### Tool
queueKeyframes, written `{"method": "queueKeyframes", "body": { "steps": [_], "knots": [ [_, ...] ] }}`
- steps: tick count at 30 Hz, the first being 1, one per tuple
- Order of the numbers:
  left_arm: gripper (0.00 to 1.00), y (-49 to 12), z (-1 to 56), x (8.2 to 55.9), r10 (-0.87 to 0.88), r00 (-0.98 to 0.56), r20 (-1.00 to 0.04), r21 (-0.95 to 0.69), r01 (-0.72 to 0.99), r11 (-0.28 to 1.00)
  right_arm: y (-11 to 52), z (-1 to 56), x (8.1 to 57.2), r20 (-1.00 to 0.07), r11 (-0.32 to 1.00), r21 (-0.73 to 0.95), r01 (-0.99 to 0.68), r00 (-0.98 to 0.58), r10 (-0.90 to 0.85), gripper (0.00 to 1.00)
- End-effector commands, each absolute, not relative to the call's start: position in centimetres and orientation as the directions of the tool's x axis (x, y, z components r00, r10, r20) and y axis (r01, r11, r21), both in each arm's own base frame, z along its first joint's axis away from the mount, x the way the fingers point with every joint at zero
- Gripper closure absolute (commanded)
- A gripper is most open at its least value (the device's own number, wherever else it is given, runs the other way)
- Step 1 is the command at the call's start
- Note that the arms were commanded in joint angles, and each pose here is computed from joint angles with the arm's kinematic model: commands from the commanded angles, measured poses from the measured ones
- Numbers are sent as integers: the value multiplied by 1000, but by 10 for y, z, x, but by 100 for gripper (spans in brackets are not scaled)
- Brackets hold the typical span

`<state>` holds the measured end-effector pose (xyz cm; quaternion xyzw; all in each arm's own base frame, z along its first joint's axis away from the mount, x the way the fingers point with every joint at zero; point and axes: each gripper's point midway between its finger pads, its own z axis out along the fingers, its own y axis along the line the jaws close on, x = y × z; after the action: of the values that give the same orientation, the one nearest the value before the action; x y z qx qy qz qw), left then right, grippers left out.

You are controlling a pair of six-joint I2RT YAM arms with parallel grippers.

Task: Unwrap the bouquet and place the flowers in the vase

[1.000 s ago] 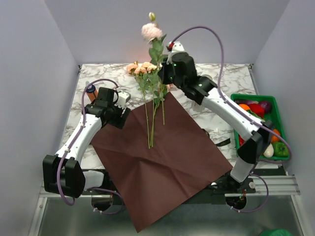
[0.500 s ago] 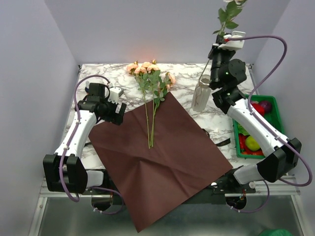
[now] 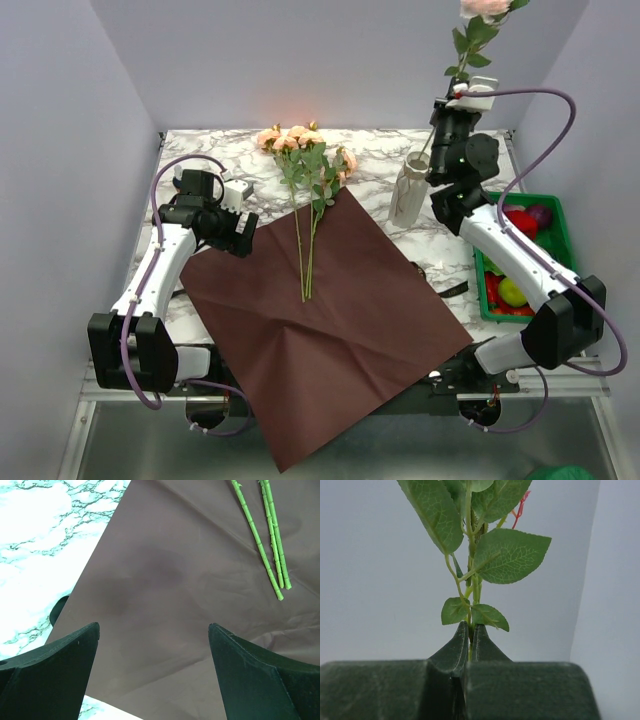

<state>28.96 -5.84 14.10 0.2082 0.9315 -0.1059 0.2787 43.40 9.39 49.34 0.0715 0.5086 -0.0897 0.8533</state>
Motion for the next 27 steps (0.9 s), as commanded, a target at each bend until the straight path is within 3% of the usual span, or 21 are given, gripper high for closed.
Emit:
{"method": "queueKeyframes", "body": {
  "steps": [1,9,10,13,14,17,22,27],
  "knots": [
    [1,-61,151,291,335,-737,-587,-87,469,879,95,461,438,-898,974,8,224,430,-91,99],
    [1,-60,153,290,339,-728,-595,-76,471,879,111,422,443,-944,992,14,128,329,-29,99],
    [1,-60,153,290,338,-728,-596,-76,470,879,115,419,444,-951,994,11,105,310,-22,95],
    [1,-61,156,291,336,-725,-602,-77,471,879,133,411,446,-973,1000,-10,7,230,-11,64],
    [1,-62,156,291,333,-726,-602,-82,471,878,140,407,445,-982,999,-28,-32,188,-21,49],
    [1,-62,158,291,332,-721,-608,-82,473,877,147,401,438,-991,996,-6,-87,131,5,35],
    [1,-62,159,291,335,-719,-610,-76,474,877,146,409,407,-981,984,88,-155,155,112,34],
    [1,-63,162,292,330,-713,-619,-79,474,877,174,421,383,-981,969,72,-238,160,112,34]
  ]
}}
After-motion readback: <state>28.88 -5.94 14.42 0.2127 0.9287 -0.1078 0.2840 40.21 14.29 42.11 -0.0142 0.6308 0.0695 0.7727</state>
